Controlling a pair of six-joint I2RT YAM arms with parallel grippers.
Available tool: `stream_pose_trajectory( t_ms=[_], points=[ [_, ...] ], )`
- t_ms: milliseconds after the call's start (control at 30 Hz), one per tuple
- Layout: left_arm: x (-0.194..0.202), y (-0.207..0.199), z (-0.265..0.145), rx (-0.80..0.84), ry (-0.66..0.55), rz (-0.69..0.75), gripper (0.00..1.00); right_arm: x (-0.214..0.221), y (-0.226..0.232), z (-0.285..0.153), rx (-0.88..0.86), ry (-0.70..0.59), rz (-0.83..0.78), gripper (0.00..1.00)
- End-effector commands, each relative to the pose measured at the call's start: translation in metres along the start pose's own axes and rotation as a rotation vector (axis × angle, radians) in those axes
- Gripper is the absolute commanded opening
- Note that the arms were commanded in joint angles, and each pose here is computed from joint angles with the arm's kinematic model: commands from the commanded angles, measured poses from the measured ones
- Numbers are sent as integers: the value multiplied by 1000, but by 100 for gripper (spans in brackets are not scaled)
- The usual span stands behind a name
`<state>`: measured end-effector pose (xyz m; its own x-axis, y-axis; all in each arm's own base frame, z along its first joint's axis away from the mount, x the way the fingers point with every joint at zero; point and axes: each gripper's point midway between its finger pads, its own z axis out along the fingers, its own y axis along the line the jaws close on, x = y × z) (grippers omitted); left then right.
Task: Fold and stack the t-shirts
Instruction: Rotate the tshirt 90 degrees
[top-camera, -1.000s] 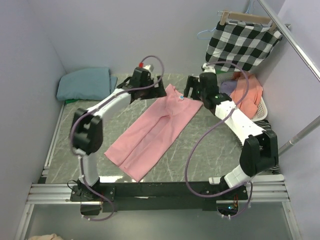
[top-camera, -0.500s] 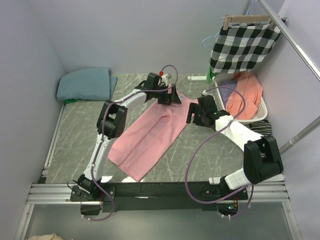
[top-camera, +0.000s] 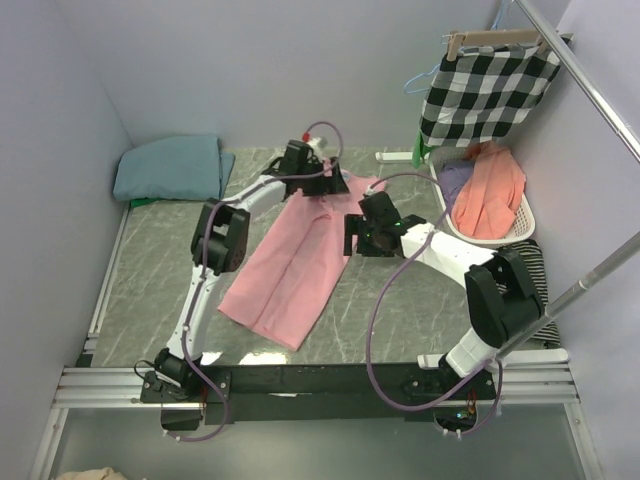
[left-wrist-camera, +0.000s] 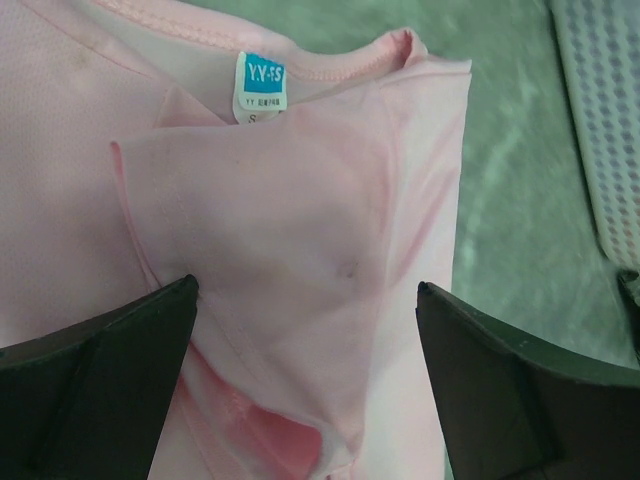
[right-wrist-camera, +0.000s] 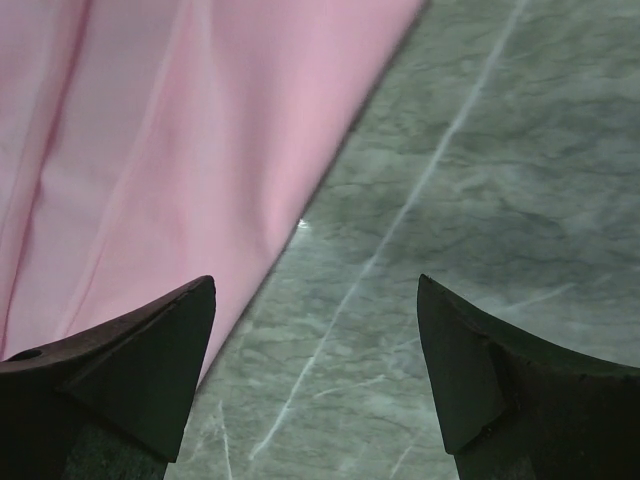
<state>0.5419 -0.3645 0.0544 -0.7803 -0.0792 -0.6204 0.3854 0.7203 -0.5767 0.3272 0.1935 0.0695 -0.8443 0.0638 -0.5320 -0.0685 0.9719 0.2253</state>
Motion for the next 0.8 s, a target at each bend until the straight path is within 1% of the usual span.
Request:
stream_pose_trajectory(
  t_ms=[0, 100, 133, 233, 433, 567, 767],
  points=[
    [-12, 110, -40, -276, -55, -136, 99, -9, 19, -2, -14, -10, -24, 88],
    [-30, 119, -58, -298, -105, -140, 99, -12, 19, -1, -5, -19, -34, 88],
    [-36, 115, -61, -287, -121, -126, 99, -13, 17, -1, 8, -25, -37, 88],
    [-54, 96, -70, -240, -154, -95, 99, -16, 16, 1, 16, -30, -46, 88],
    [-87, 37, -94, -70, -207, -19, 99, -15, 16, 5, 22, -32, -43, 88],
    [-84, 23, -97, -28, -191, 1, 99, -12, 16, 10, 19, -20, -36, 88],
    [-53, 36, -89, -46, -108, -41, 99, -9, 13, 12, 27, -12, -39, 89]
  ],
)
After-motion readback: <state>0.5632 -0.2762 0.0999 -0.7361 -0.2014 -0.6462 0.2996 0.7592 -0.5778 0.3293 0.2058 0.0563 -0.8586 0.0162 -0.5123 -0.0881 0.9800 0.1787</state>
